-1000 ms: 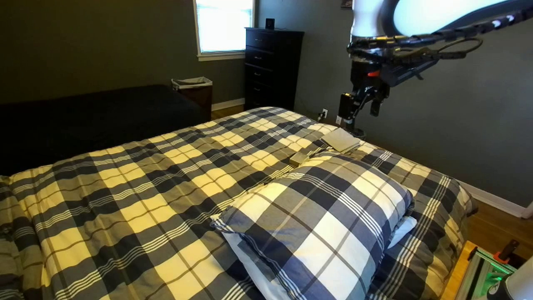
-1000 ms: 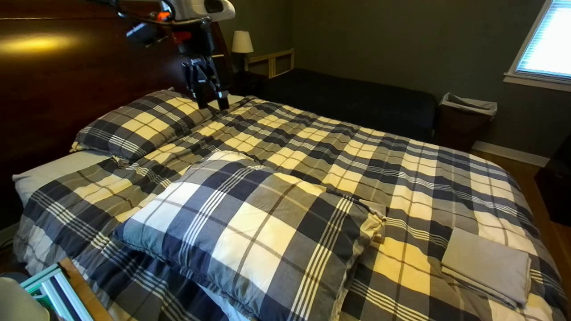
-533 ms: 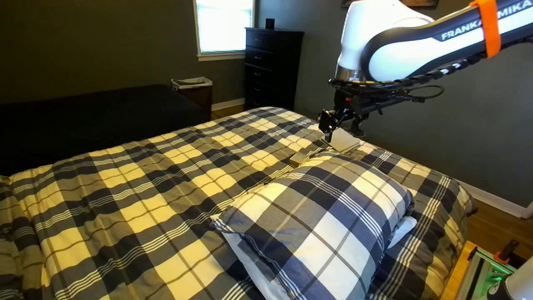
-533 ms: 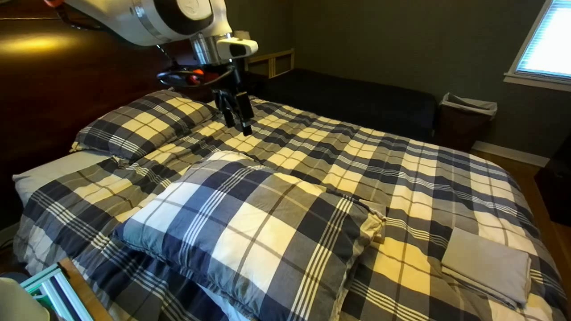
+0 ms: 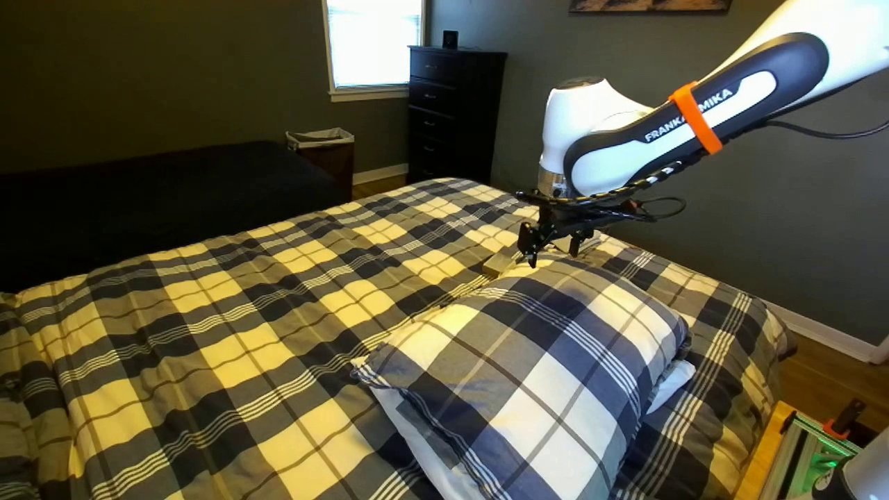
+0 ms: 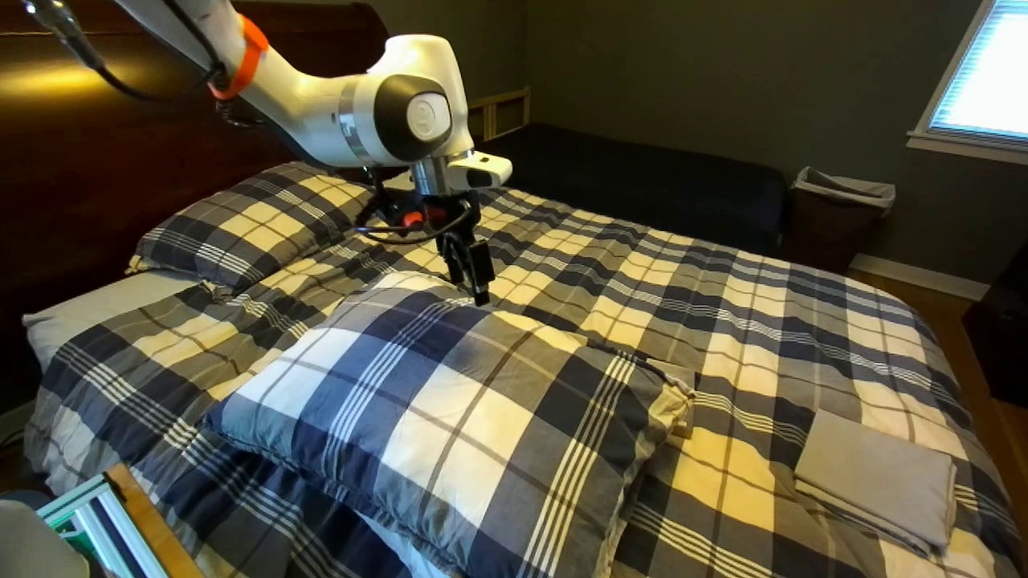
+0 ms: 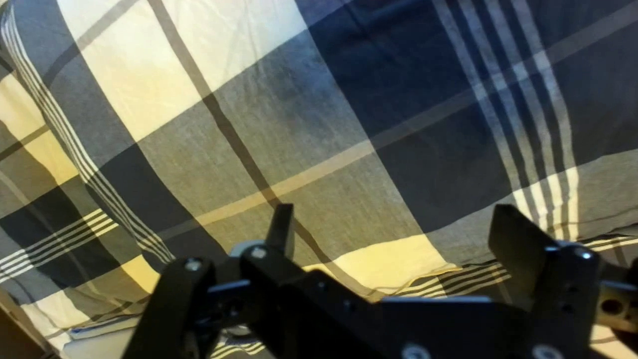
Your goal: Remove the checked pillow from on top of the white pillow, pick up the black remote, put it on the bed and then put the checked pillow back on top of the white pillow
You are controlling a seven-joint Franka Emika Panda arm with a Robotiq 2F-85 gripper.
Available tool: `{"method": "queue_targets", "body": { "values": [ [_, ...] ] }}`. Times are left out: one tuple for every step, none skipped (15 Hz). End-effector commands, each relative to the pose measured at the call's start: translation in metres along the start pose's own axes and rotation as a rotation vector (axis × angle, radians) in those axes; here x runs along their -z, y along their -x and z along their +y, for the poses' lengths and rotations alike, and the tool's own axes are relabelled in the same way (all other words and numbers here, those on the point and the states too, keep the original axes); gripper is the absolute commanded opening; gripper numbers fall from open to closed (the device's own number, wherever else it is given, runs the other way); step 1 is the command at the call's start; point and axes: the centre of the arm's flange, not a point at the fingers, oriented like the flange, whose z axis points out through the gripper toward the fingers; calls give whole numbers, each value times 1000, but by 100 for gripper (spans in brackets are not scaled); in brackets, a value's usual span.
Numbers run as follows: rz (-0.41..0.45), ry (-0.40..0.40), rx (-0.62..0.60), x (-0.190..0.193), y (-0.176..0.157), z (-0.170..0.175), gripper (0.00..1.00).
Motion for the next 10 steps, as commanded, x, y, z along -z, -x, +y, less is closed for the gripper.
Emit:
{"method": "queue_targets", "body": {
  "values": [
    [-4,-14,-53,-32,-24,-4,100],
    [-8,-27,-66,-38,-28,-4,100],
    [-12,-34,-76,-44,-31,-4,100],
    [-17,-39,-81,-49,-35,-6,100],
    [-27,-49,-94,-55,-36,-9,100],
    [-41,-53,-93,-61,-38,-12,100],
    [-56,-50,-100,-67,-38,-17,100],
    [-72,-53,-106,-73,-39,-20,100],
    [-89,-57,-115,-79,-38,-25,100],
    [-100,-59,-125,-85,-38,-29,100]
  ]
}}
